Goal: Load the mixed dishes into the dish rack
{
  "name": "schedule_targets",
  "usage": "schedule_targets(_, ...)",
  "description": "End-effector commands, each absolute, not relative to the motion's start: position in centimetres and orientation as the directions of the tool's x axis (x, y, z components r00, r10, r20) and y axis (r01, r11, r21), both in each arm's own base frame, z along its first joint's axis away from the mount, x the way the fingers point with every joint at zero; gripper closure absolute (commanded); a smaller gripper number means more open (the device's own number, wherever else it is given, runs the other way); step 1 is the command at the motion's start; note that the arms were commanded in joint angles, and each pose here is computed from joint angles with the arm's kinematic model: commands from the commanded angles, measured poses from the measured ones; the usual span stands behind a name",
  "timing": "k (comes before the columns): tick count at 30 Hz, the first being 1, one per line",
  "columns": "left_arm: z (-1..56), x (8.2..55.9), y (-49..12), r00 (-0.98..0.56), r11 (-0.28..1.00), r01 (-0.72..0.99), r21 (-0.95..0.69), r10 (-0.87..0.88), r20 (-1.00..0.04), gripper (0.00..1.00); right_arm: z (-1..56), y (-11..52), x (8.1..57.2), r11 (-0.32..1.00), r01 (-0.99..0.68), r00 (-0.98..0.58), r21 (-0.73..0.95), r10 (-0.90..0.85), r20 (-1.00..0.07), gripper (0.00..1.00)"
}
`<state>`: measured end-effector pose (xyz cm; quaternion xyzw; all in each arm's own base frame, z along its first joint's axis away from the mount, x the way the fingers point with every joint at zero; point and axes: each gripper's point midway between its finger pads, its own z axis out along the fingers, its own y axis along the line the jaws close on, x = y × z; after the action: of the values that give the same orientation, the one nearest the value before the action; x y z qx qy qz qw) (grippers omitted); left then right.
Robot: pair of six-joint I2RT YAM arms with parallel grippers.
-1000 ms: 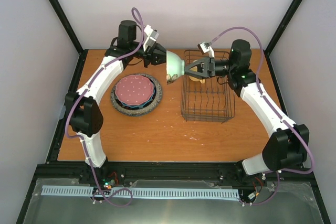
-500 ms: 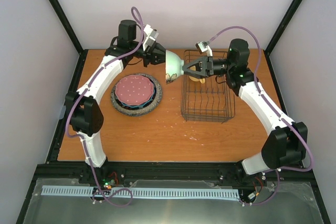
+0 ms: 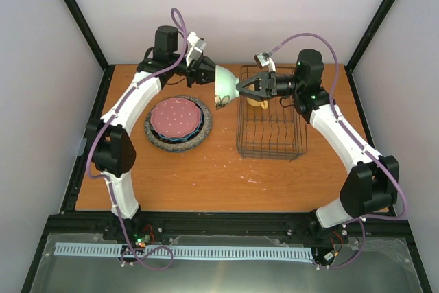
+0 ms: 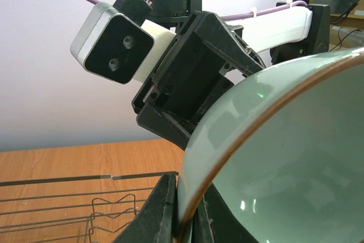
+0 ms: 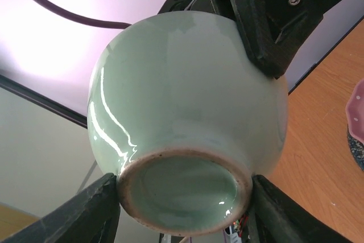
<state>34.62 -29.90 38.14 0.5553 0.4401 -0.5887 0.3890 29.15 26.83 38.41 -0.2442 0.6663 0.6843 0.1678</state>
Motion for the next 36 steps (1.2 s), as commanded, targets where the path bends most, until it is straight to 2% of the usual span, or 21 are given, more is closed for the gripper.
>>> schedule_targets(1,40.8,29.4,-27.7,-0.097,-0.627,0.779,-0.027,-0.078,-0.992,0.99,40.6,27.3,28.5,-0.094,-0.622,-0.771,0.778,-0.101,-0.629,0.43)
schedule_targets(8,40.6,29.3,-28.1,-0.104,-0.626,0.779,-0.034,-0.076,-0.992,0.99,40.7,27.5,28.5,-0.101,-0.624,-0.768,0.775,-0.105,-0.631,0.58)
schedule_targets(11,40.7,29.4,-28.2,-0.102,-0.624,0.781,-0.034,-0.073,-0.992,0.98,40.8,27.5,28.3,-0.107,-0.626,-0.764,0.772,-0.110,-0.635,0.68)
schedule_targets(14,40.6,29.5,-28.4,-0.100,-0.623,0.782,-0.036,-0.068,-0.993,0.97,40.9,27.5,28.0,-0.112,-0.631,-0.759,0.768,-0.115,-0.641,0.82)
schedule_targets(16,40.6,29.7,-28.5,-0.103,-0.623,0.781,-0.041,-0.064,-0.993,0.95,40.9,27.5,27.9,-0.114,-0.633,-0.757,0.766,-0.115,-0.643,0.94)
schedule_targets(17,40.5,29.7,-28.5,-0.104,-0.621,0.782,-0.044,-0.060,-0.993,0.94,40.9,27.5,27.9,-0.114,-0.631,-0.758,0.767,-0.116,-0.642,0.97)
schedule_targets(29,39.9,30.6,-29.1,-0.115,-0.611,0.789,-0.071,-0.033,-0.993,0.87,39.7,27.6,28.9,-0.077,-0.619,-0.776,0.782,-0.097,-0.624,0.97)
schedule_targets(36,39.3,31.1,-29.3,-0.120,-0.610,0.788,-0.085,-0.016,-0.993,0.89,37.7,26.4,31.1,-0.019,-0.586,-0.809,0.810,-0.050,-0.586,0.97)
